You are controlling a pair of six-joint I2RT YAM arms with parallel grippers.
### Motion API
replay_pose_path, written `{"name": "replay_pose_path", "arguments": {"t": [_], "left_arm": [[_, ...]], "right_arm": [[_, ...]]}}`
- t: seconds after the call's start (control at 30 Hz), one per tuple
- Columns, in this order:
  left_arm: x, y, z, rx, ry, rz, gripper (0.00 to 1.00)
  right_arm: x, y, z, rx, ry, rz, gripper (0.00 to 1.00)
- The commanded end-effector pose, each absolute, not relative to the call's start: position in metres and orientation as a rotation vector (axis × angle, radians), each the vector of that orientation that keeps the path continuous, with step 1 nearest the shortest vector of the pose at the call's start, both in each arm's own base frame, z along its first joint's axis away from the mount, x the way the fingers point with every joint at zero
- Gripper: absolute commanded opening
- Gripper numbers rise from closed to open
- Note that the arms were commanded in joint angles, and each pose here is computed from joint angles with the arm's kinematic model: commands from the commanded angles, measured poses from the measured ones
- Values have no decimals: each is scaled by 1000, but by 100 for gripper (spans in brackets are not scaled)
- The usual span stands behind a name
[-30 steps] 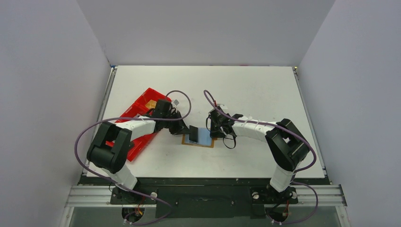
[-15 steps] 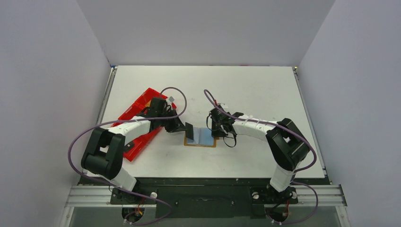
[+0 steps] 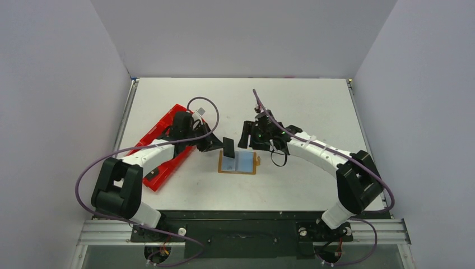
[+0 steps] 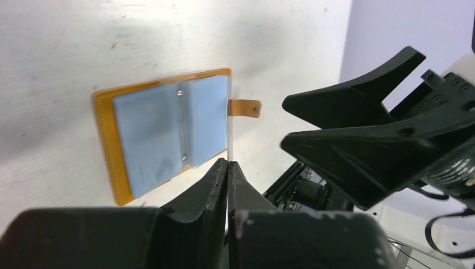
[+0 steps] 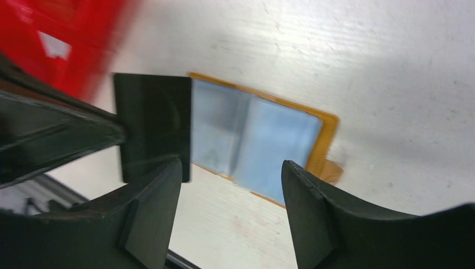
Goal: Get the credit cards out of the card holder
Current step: Remove the credit card from the card holder.
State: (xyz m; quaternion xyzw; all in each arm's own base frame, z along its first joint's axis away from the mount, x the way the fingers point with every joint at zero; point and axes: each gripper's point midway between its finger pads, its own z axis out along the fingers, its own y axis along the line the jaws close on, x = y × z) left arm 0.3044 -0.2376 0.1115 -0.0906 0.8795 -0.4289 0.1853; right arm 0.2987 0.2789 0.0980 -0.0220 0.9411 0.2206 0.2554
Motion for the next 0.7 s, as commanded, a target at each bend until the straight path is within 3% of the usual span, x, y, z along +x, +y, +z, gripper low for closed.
{"name": "replay_pose_path", "arguments": {"t": [0.0,0.17,0.47,0.67], "left_arm": [[310,-252,159,-209,2300,-1414,0],[312,-258,178,-216,2210,-1529,0],[310,-263,199,-245,2092,-1708,0],[310,-266,203,-255,2064,-1765,0]], "right_arm": [[313,299,153,18,2370,958,62],[320,309,186,73,2214,1217,62],[322,308,201,170,2111,1426,59],[322,313,204,196,2069,1507,47]]}}
